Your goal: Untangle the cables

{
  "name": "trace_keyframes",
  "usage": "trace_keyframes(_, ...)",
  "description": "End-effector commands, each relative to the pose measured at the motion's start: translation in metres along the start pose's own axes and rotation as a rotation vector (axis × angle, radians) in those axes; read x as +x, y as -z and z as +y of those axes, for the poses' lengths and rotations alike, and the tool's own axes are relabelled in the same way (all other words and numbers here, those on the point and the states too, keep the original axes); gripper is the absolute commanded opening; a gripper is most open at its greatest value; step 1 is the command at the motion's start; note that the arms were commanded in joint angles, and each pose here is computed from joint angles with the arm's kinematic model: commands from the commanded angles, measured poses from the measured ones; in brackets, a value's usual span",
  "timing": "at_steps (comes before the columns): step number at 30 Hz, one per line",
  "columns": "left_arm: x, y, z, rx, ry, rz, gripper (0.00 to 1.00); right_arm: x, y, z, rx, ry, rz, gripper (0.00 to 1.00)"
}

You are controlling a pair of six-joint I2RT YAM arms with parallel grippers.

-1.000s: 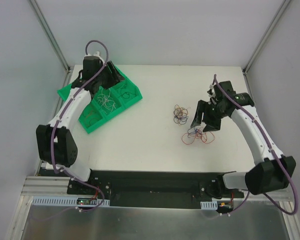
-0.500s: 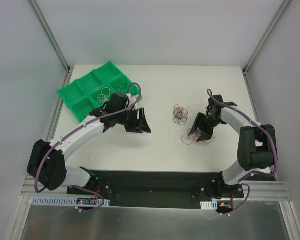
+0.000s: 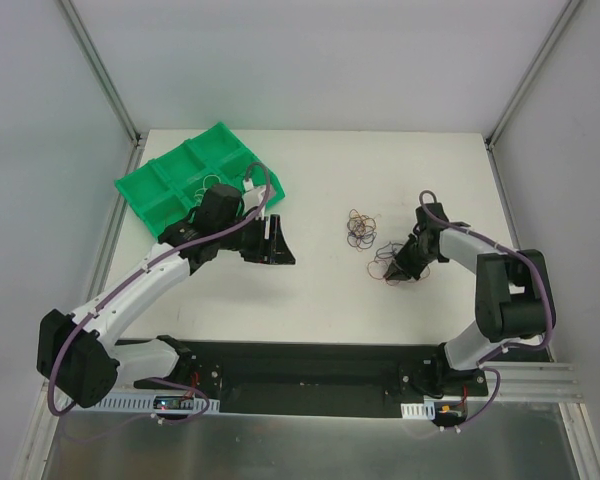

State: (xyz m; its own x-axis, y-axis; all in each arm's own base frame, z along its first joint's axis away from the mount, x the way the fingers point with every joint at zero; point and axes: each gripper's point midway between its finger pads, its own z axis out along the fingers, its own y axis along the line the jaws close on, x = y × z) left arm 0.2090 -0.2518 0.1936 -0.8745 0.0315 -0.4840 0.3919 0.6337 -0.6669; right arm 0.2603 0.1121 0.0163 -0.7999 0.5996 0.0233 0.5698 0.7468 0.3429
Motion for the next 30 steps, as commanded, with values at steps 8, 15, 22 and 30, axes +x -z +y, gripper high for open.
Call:
trace_keyframes(8, -0.013, -0.006, -0.001, -0.005, -0.029, 0.015, 0.54, -0.014, 0.048, 0.005, -0.063, 0.179, -0.199, 0.00)
trace_keyframes(15, -0.023, -0.018, -0.006, 0.018, -0.001, 0.045, 0.54, -0.007, 0.142, 0.037, -0.259, 0.308, -0.398, 0.00)
trace_keyframes(22, -0.041, -0.020, -0.013, 0.022, -0.015, 0.020, 0.53, 0.004, 0.256, 0.093, -0.441, 0.506, -0.588, 0.00)
trace_keyframes(30, -0.092, 0.019, 0.000, -0.152, -0.056, -0.241, 0.53, 0.039, 0.389, 0.174, -0.598, 0.737, -0.792, 0.00)
